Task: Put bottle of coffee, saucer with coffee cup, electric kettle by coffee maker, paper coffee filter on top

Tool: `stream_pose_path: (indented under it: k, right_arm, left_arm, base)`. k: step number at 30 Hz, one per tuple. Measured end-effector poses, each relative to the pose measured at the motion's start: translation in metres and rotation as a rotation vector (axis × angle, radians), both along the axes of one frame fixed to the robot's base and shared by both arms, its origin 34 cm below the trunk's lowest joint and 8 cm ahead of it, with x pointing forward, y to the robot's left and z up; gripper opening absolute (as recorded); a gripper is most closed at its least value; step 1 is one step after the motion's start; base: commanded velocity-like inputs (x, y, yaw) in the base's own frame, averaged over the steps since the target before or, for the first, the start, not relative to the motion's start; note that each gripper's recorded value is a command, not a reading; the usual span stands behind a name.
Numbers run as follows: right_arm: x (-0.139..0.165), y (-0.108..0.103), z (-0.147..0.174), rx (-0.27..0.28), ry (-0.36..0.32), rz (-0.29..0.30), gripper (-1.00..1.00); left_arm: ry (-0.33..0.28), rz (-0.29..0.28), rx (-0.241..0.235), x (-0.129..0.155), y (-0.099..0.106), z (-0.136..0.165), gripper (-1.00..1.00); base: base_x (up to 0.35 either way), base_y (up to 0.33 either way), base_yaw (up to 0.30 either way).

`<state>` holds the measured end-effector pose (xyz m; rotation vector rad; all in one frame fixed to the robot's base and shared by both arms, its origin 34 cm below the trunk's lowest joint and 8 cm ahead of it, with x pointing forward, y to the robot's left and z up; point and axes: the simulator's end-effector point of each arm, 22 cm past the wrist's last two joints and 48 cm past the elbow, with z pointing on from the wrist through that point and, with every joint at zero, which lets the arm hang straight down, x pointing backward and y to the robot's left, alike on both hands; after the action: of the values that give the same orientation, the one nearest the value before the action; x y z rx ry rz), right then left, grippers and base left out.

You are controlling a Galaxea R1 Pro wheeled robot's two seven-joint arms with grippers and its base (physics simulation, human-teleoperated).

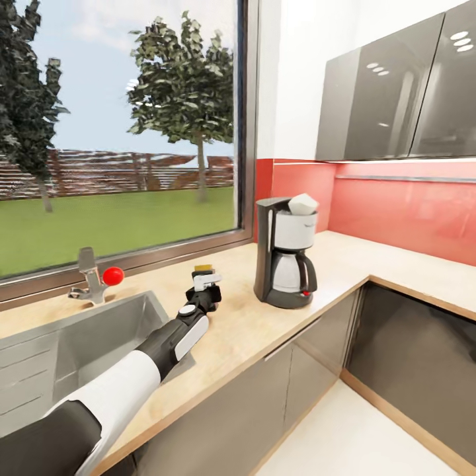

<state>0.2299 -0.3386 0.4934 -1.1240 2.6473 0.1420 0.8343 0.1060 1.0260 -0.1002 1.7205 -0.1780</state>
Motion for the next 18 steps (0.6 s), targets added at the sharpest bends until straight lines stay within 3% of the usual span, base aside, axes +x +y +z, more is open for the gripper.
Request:
stream_pose_path:
  k: [7, 11, 18]
  right_arm:
    - [0.0001, 0.0, 0.0, 0.0, 0.0, 0.0, 1.0]
    - [0.0, 0.0001, -0.0001, 0.0, 0.0, 0.0, 1.0]
    - [0.0006, 0.0001, 0.0001, 0.002, -0.002, -0.002, 1.0]
  left_arm:
    - [0.0, 0.0, 0.0, 0.0, 0.0, -0.0001, -1.0]
    - [0.001, 0.0, 0.001, 0.0001, 0.0, -0.0006, -1.0]
    - [-0.002, -0.014, 0.008, -0.0007, -0.0045, -0.0004, -1.0]
  base:
    - [0.176, -0.191, 0.149]
    - [0.052, -0.051, 0.201]
    - [0.006, -0.006, 0.026]
